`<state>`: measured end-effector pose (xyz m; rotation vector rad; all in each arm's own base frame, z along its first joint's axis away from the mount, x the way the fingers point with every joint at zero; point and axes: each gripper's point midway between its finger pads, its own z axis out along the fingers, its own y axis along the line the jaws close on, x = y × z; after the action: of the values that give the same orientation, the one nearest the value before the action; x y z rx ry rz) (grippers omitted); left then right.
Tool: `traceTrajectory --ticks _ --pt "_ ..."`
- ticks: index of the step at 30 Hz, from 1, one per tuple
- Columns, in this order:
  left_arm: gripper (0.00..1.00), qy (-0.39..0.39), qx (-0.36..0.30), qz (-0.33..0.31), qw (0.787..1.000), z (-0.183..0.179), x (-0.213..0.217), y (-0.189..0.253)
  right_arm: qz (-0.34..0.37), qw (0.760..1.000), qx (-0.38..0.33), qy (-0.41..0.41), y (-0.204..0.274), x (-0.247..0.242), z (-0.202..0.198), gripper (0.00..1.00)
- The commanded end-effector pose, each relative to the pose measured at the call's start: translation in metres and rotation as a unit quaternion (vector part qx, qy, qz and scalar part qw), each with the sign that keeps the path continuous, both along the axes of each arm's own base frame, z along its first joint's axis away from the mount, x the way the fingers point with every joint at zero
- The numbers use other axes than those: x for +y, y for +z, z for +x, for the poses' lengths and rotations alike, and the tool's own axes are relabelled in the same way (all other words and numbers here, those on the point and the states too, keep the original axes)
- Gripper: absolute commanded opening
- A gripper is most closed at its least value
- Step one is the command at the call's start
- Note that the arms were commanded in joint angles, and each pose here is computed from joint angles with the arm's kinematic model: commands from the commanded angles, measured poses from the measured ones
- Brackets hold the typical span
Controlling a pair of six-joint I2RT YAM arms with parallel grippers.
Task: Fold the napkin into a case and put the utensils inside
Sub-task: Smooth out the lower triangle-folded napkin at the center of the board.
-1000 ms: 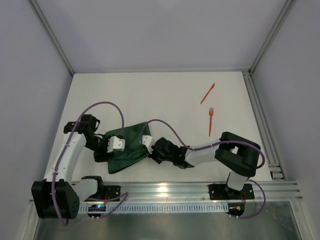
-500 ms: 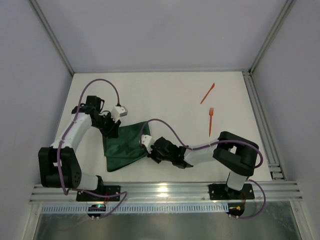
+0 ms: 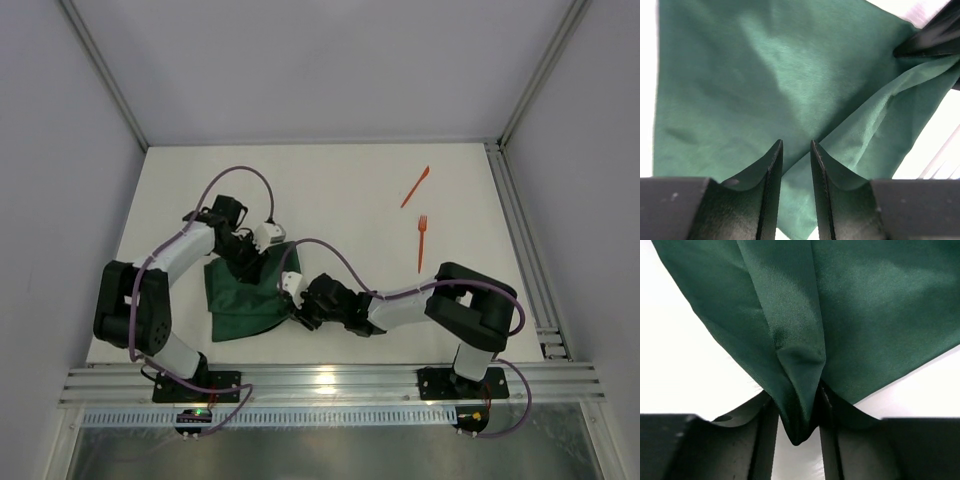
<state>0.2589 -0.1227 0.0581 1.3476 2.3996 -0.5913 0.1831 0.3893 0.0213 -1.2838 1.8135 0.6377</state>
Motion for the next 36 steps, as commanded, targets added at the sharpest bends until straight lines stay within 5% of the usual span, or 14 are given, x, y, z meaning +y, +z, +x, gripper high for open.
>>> traceTrajectory --ticks 1,4,5,15,27,36 --pt "0.3 -0.012 0.01 0.011 1.0 -0.007 0.0 -0.013 0.014 1.0 -0.002 0.024 0.016 0.007 -0.005 0.48" --pt "0.28 -0.026 0.022 0.018 0.999 -0.019 0.005 -0.019 0.018 0.999 0.001 0.038 0.027 0.005 -0.012 0.55" --pt "0.28 -0.038 0.026 0.021 0.999 -0.025 0.007 -0.02 0.026 0.999 -0.005 0.044 0.038 0.006 -0.014 0.66" --pt "0.28 -0.123 0.036 0.022 0.992 -0.073 0.015 -0.015 0.088 0.993 0.024 0.08 0.094 -0.004 -0.037 0.71" --pt "0.34 -0.197 0.055 0.057 0.977 -0.132 0.034 0.0 0.141 0.967 0.145 -0.156 0.108 -0.01 0.073 0.68" --pt "0.32 -0.128 0.006 0.069 0.989 -0.125 0.039 0.027 0.131 0.922 0.247 -0.267 0.066 -0.01 0.146 0.65"
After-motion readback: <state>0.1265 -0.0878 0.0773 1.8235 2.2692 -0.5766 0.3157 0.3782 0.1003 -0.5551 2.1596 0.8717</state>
